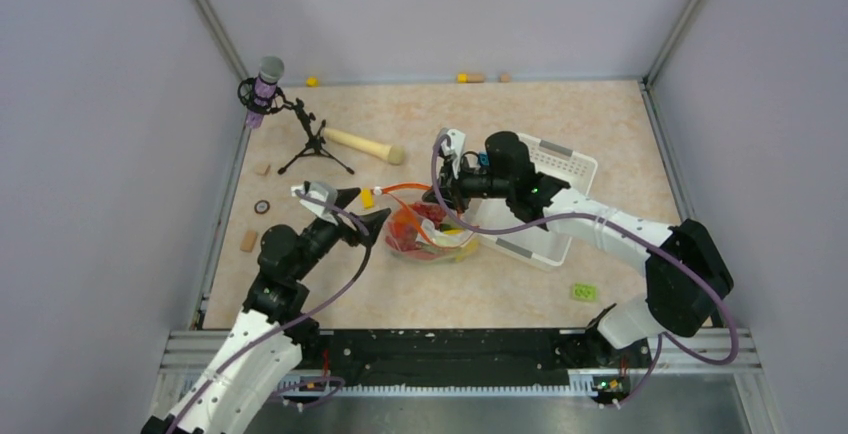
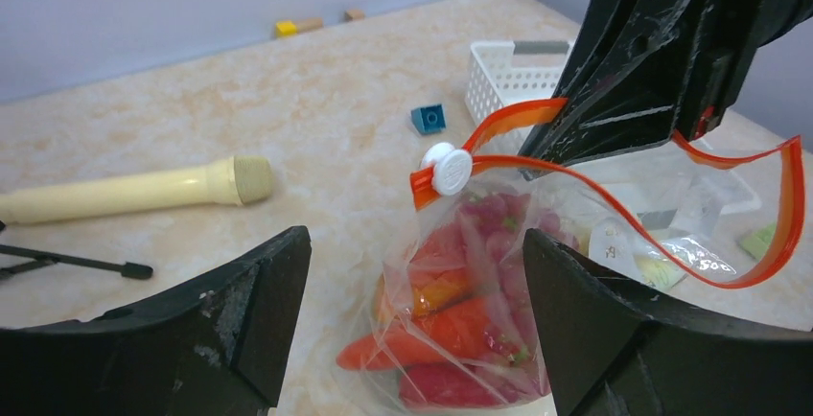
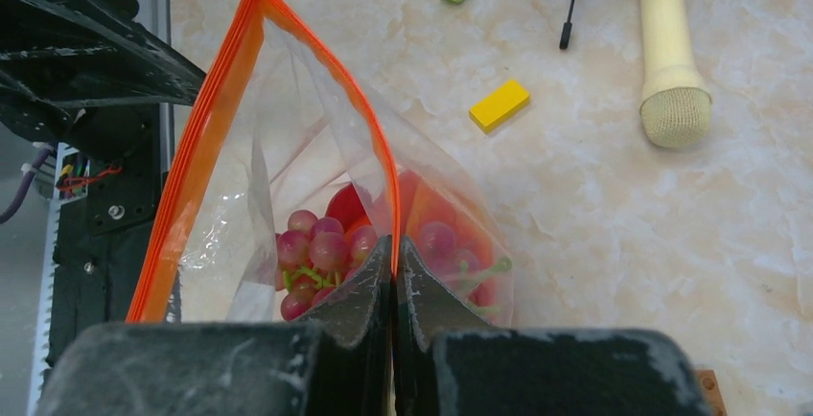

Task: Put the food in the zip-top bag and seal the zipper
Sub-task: Adjust the zipper food storage bag at the center of the board.

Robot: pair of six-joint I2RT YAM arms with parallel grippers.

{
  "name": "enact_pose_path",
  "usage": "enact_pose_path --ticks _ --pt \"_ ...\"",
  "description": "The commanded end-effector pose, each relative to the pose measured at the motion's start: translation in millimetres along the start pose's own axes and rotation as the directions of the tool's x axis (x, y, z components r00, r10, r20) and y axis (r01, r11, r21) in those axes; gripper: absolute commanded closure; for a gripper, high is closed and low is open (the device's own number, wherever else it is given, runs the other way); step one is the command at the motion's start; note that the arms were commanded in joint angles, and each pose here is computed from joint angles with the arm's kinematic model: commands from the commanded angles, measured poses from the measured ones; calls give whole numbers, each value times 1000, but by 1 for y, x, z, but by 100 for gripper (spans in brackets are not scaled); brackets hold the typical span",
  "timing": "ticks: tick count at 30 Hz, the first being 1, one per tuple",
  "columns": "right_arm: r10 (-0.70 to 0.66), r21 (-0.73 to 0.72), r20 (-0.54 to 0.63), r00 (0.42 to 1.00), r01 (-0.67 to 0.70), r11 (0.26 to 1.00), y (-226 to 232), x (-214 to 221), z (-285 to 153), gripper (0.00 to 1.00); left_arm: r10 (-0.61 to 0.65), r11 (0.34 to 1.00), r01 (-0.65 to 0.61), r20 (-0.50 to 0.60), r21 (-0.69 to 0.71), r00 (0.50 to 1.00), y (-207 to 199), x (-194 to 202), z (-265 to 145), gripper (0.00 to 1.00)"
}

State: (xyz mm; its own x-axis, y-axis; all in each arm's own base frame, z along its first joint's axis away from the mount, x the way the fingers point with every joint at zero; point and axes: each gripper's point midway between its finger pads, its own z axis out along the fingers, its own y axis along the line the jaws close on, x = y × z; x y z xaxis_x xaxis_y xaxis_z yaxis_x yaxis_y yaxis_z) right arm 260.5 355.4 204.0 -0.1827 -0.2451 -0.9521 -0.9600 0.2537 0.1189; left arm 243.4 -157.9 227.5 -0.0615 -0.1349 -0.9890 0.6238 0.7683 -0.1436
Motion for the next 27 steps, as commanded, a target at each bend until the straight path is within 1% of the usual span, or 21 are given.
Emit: enact_pose_path --ticks 1,4,8,11,16,21,27 --pt "-68 -14 43 997 69 998 0 -31 -6 100 89 995 -97 169 40 982 -7 -33 -9 14" --pt "-85 -3 22 996 85 996 -3 -28 -7 100 76 995 -86 159 57 984 -6 -29 -6 16" --pt "-102 -34 18 995 103 994 3 -30 -9 100 45 996 -54 132 71 990 -2 -20 3 21" --pt "-106 -38 13 994 106 994 4 -30 -10 100 41 992 -59 162 108 986 -7 -20 3 22" --pt "-97 -33 -16 995 96 995 4 -27 -13 100 43 985 -78 219 152 975 -15 -15 -5 28" --pt "-102 -47 -28 994 101 994 7 -27 -15 100 57 980 -100 238 173 970 -19 -16 -7 34" --pt "-123 -95 -34 992 119 988 17 -24 -19 100 65 963 -128 258 236 964 -29 -18 -7 36"
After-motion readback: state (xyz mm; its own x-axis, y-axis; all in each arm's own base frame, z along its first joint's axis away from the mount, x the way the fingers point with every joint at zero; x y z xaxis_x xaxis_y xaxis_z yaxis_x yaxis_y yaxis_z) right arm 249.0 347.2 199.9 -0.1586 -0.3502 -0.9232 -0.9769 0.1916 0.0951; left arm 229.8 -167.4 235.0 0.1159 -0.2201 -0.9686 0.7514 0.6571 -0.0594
